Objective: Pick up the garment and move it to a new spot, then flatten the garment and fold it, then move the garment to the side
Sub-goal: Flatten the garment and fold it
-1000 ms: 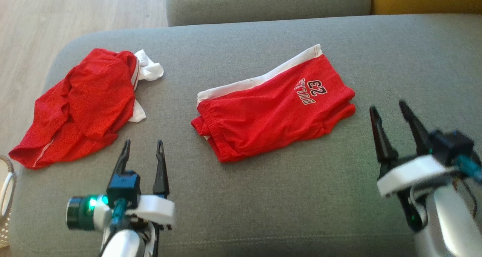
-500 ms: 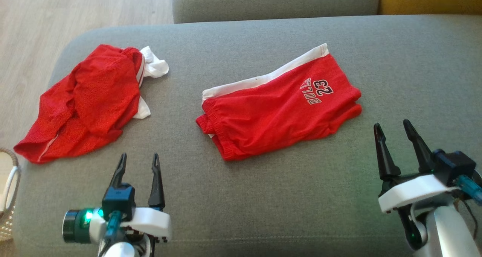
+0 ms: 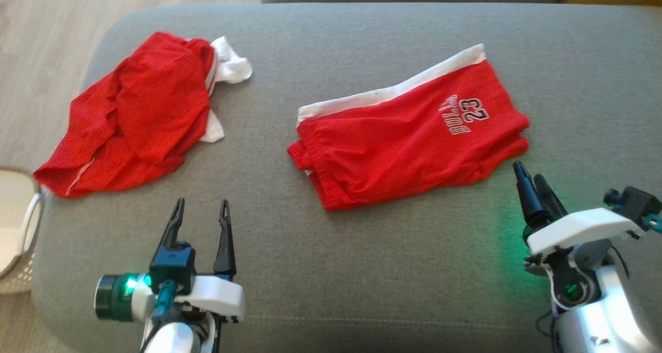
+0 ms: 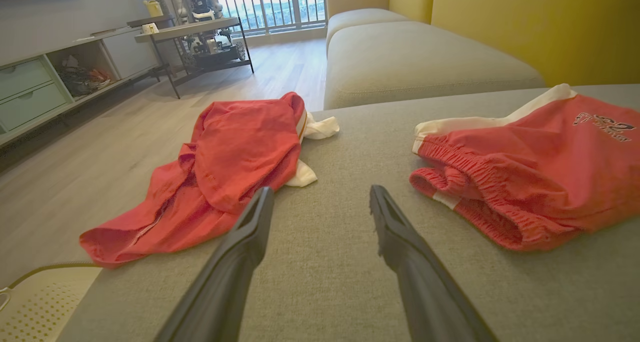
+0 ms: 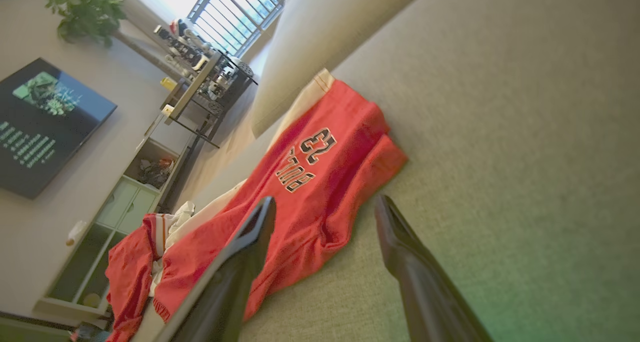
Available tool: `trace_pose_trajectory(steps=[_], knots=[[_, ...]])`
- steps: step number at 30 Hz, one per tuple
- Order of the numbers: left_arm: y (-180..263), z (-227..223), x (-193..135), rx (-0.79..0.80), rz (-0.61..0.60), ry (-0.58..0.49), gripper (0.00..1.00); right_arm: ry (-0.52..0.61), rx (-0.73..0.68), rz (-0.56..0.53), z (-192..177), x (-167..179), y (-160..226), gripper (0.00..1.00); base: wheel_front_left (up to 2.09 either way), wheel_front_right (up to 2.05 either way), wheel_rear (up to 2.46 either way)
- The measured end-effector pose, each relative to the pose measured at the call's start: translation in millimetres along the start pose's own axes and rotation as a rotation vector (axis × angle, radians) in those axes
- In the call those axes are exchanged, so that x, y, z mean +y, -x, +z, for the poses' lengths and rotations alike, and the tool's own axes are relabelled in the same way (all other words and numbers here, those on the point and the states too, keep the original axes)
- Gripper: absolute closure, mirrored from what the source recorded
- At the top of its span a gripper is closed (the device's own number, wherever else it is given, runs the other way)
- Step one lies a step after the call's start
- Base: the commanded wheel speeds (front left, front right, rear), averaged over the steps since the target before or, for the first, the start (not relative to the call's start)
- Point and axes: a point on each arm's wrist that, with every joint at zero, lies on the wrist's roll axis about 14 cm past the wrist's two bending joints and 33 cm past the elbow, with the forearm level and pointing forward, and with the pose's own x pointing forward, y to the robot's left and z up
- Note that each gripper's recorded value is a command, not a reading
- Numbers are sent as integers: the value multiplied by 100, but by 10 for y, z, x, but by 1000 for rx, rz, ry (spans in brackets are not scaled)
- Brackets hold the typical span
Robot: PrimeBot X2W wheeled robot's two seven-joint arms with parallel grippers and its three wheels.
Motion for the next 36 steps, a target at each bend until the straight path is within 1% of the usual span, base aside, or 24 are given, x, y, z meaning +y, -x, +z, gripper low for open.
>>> trace_pose_trajectory(steps=[2,6,7,10,15,21,33,36], knots=[[10,-29,27,10,12,-4,0,-90,47,-32,-111,-74,-68,0,0,0,0],[26,-67,93,24,43,-5,0,-210,122,-91,-324,-187,-180,0,0,0,0],[26,-67,93,24,43,-5,0,-210,122,-91,-324,-187,-180,0,0,0,0],[64,-129,157,46,66,-6,0,-273,141,-104,-378,-153,-307,0,0,0,0],[132,-217,279,77,115,-19,0,-337,164,-106,-404,-31,-550,0,0,0,0],[144,-216,467,80,183,-25,0,-376,185,-118,-457,26,-710,0,0,0,0],[152,-252,554,96,215,-26,0,-318,268,-147,-568,138,-965,0,0,0,0],[138,-247,574,94,223,-25,0,-315,270,-153,-564,176,-1014,0,0,0,0]])
